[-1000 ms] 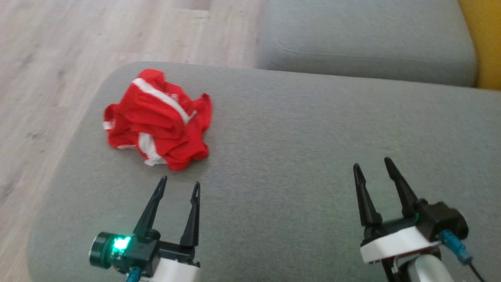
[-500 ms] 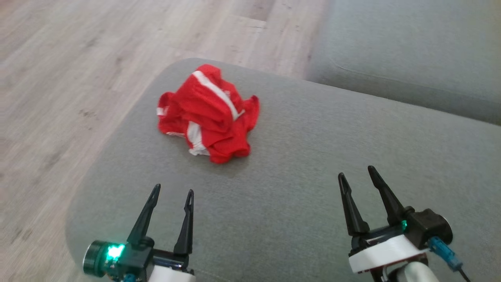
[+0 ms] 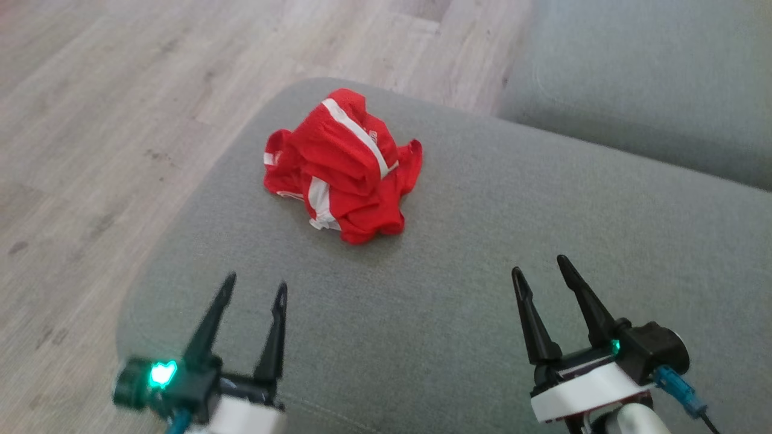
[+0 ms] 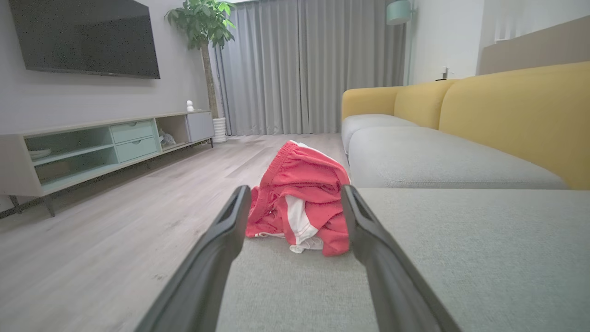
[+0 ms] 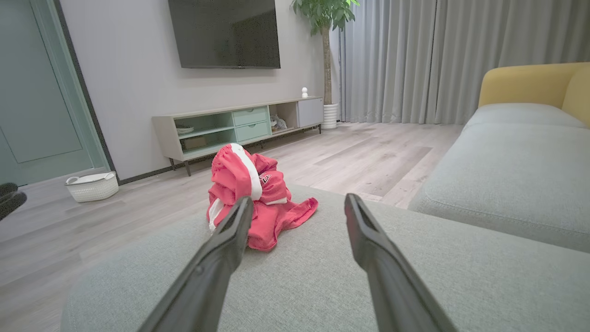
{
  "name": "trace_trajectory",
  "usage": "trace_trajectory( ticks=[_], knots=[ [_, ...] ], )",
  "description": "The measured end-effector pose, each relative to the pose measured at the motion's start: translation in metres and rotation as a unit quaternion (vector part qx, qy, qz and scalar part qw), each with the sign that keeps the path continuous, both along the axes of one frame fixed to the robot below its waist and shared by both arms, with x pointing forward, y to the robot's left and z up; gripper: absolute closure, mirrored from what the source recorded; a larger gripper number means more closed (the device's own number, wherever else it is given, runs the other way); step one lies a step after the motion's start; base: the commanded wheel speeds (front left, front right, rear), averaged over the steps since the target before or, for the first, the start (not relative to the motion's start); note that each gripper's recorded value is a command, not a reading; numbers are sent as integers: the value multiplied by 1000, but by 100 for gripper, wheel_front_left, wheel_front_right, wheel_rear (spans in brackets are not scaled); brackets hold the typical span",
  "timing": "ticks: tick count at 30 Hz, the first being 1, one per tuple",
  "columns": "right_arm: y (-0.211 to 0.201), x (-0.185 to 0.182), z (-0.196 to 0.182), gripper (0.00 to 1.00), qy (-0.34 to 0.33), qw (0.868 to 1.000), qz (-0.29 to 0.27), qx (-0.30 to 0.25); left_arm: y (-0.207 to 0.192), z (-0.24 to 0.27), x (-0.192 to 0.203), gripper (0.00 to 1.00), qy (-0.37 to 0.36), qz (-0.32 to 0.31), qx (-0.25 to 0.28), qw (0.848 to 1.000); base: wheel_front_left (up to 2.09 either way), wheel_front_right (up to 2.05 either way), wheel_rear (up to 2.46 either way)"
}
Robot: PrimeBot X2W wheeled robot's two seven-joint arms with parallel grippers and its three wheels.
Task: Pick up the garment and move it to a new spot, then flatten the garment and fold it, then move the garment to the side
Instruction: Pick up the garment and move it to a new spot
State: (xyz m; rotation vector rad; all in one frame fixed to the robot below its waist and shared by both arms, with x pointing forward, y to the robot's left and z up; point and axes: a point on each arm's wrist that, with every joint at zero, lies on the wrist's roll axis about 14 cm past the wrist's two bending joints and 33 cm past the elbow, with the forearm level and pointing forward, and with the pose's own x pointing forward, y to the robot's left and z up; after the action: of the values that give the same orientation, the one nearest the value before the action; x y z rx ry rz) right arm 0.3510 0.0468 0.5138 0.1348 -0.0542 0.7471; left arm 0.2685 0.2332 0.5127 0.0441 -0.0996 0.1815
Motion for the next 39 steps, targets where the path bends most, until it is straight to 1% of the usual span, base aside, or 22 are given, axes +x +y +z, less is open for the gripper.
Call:
trace_trajectory(
  ticks=[3,5,7,10,11,12,14,18,20,25,29,31,32,33,37,39],
  knots=[
    [-5,4,-6,0,8,1000,-8,0,4,17,23,0,-11,-30,32,999,0,0,0],
    [-9,8,-10,0,13,1000,-15,-2,9,39,49,0,-16,-55,60,997,0,0,0],
    [-13,12,-16,0,19,1000,-21,-4,15,60,79,0,-14,-73,67,995,0,0,0],
    [-18,23,-20,0,23,999,-33,-3,26,67,122,0,43,-92,92,991,0,0,0],
    [-20,27,-20,0,22,999,-36,-1,31,67,134,0,63,-92,90,990,0,0,0],
    [-24,36,-20,0,20,999,-45,1,33,57,156,0,114,-100,74,986,0,0,0],
    [-29,44,-22,0,21,998,-55,4,25,38,172,0,174,-123,60,975,0,0,0],
    [-44,52,-34,0,37,996,-78,1,10,4,191,0,266,-160,15,950,0,0,0],
    [-50,56,-39,0,41,995,-86,-2,11,-4,200,0,283,-164,5,945,0,0,0],
    [-62,66,-47,0,48,993,-105,-2,14,-23,221,0,321,-165,13,932,0,0,0],
    [-69,67,-55,0,56,992,-114,-9,8,-43,226,0,348,-171,7,922,0,0,0],
    [-71,68,-56,0,58,991,-117,-10,6,-57,221,1,383,-178,31,906,0,0,0],
    [-71,69,-56,0,58,991,-118,-10,6,-60,220,1,391,-180,35,902,0,0,0],
    [-72,69,-56,0,57,991,-118,-9,6,-58,223,100,380,-180,27,907,0,0,0],
    [-70,73,-51,0,49,992,-117,-7,4,-51,227,100,346,-186,25,919,0,0,0],
    [-69,72,-48,0,45,992,-116,-7,4,-40,231,100,315,-188,30,930,0,0,0]
  ],
)
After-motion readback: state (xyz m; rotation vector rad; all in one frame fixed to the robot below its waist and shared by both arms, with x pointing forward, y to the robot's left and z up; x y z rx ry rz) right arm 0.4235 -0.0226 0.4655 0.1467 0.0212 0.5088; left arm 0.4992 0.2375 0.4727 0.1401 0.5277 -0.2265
